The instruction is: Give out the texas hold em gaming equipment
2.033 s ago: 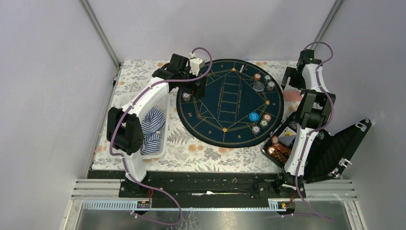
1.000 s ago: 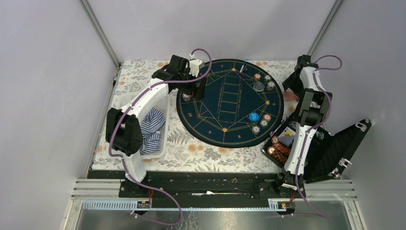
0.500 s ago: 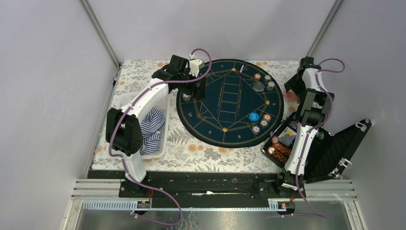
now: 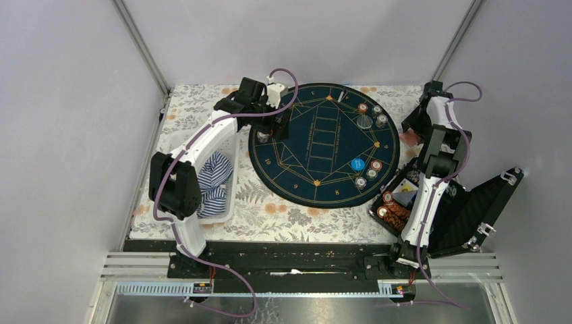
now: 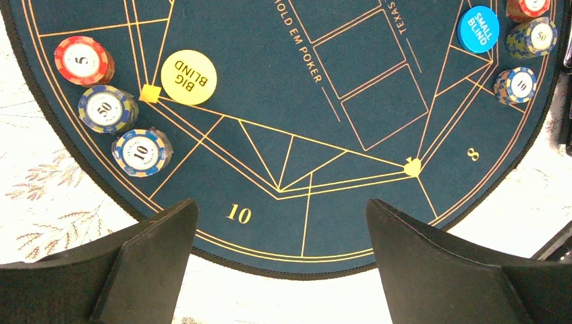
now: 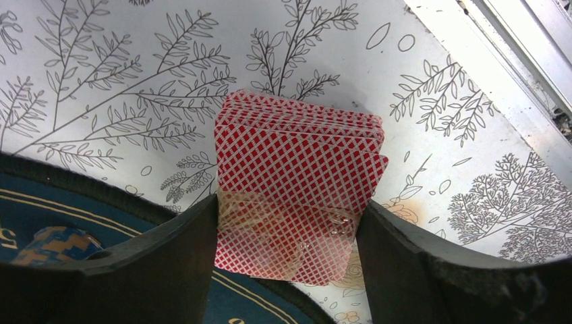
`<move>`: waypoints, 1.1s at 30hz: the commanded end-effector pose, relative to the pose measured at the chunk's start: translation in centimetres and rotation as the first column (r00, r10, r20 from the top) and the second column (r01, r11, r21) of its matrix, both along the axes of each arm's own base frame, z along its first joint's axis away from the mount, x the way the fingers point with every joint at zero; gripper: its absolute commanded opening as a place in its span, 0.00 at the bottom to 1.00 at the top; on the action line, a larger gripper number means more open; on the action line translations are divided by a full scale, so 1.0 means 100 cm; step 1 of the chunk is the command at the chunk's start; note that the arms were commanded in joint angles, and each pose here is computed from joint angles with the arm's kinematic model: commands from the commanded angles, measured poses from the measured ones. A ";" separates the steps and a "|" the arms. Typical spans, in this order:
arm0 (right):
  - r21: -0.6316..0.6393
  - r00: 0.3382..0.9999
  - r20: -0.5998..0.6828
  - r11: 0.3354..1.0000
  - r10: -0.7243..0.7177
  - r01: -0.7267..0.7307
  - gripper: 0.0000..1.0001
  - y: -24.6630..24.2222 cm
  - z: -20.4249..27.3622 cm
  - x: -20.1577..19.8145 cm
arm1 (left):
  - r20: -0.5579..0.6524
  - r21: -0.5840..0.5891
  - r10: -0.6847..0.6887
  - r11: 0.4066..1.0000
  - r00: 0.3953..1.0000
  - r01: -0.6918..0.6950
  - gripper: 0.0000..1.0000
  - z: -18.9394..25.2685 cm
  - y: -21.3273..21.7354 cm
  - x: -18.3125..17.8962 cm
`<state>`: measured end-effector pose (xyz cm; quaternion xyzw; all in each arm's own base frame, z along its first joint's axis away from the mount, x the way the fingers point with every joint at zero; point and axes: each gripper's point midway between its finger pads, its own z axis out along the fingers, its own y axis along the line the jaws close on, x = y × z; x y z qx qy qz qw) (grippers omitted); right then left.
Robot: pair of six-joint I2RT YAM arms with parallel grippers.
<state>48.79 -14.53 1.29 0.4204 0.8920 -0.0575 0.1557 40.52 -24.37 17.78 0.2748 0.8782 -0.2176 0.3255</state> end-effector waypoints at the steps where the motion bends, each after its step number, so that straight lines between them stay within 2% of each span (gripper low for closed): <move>1: 0.017 0.991 -0.018 0.991 0.132 -0.132 0.66 0.004 0.002 -0.003 | 0.072 -0.048 -0.004 0.999 0.997 0.007 0.99 0.030 -0.002 0.001; 3: 0.024 0.978 -0.023 0.978 0.209 -0.209 0.67 0.006 0.003 -0.004 | 0.070 -0.049 -0.006 0.999 0.998 0.009 0.99 0.030 -0.003 0.001; 4: 0.027 0.967 -0.025 0.967 0.254 -0.254 0.73 0.007 0.003 -0.004 | 0.071 -0.050 -0.007 0.999 0.997 0.011 0.99 0.030 -0.003 0.001; 6: 0.018 0.949 -0.040 0.950 0.313 -0.312 0.94 0.005 0.002 -0.005 | 0.072 -0.049 -0.005 0.999 0.997 0.008 0.99 0.031 -0.003 0.002; 7: 0.012 0.945 -0.047 0.946 0.324 -0.324 0.99 0.003 0.002 -0.005 | 0.074 -0.050 -0.005 0.999 0.997 0.008 0.99 0.032 -0.003 0.002; 12: 0.008 0.940 -0.063 0.942 0.336 -0.337 1.00 0.001 -0.004 -0.005 | 0.069 -0.051 -0.006 0.999 0.998 0.010 0.99 0.030 -0.004 0.002; 18: 0.029 0.933 -0.062 0.935 0.354 -0.353 0.83 0.005 -0.006 -0.005 | 0.076 -0.051 -0.001 0.999 0.997 0.005 0.99 0.032 -0.003 0.004; 26: -0.022 0.916 0.013 0.916 0.402 -0.401 0.57 0.002 0.029 0.007 | 0.087 -0.050 0.017 0.999 0.996 -0.013 0.99 0.039 -0.001 0.007; 33: -0.082 0.858 0.082 0.861 0.508 -0.502 0.52 0.001 0.061 0.018 | 0.110 -0.069 0.030 0.997 0.993 -0.023 0.99 0.053 0.000 0.010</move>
